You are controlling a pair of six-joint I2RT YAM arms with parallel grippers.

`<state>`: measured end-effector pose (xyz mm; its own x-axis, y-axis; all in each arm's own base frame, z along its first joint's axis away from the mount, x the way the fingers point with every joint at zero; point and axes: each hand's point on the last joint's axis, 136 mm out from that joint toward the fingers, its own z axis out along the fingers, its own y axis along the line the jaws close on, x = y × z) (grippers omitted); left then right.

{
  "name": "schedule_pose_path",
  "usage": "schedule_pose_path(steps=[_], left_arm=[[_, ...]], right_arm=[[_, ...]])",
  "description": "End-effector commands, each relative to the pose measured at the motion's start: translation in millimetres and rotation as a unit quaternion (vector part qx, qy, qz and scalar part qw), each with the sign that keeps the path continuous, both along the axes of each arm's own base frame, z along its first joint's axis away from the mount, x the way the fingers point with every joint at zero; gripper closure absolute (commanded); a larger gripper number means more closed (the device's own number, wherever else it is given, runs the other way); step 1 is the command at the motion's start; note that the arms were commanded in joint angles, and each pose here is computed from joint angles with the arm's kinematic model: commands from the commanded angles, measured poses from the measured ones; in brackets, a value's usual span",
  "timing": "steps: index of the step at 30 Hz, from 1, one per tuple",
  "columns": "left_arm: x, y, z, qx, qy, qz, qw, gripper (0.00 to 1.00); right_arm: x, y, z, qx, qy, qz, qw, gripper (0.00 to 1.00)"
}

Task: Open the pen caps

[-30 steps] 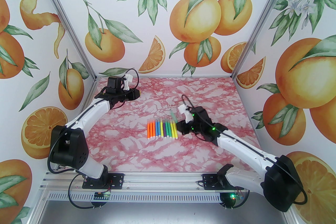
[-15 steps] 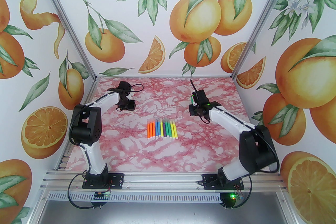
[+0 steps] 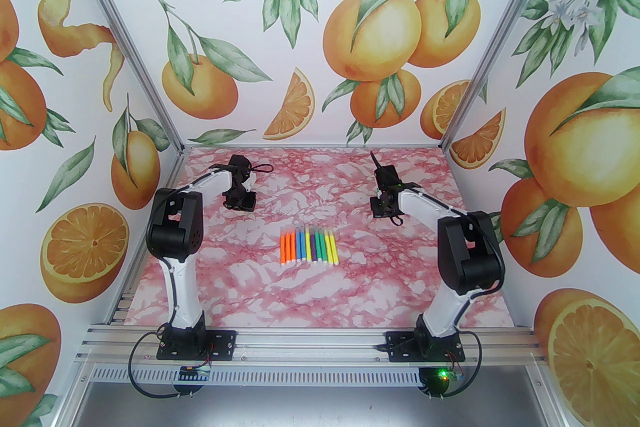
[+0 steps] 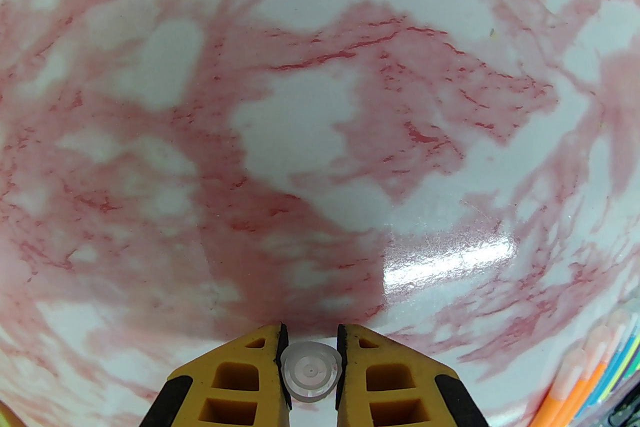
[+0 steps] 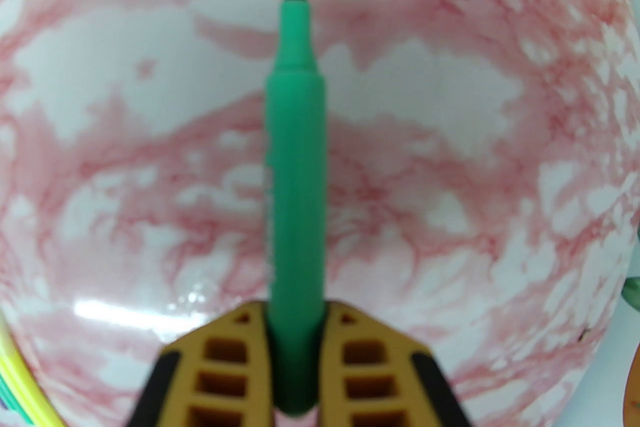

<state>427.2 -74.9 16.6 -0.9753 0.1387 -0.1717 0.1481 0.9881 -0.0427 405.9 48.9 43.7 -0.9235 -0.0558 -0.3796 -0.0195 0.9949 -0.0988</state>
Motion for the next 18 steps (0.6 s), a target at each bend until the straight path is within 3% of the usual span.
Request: schedule_pose_path(steps=[1,10,18], left_arm=[[-9,7,-19,0.019,0.036,-0.007,0.999,0.95],[-11,3,-24,0.006,0.046,-0.009,0.999,0.82],[-13,0,-25,-0.003,0.045,-0.009,0.999,0.71]], right_arm=[[-3,-1,-10,0.005,0.026,0.008,1.0,1.0],[-7,-2,-20,0.014,0.04,0.003,0.999,0.93],[-12,-6,-27,0.02,0.049,-0.004,0.999,0.78]])
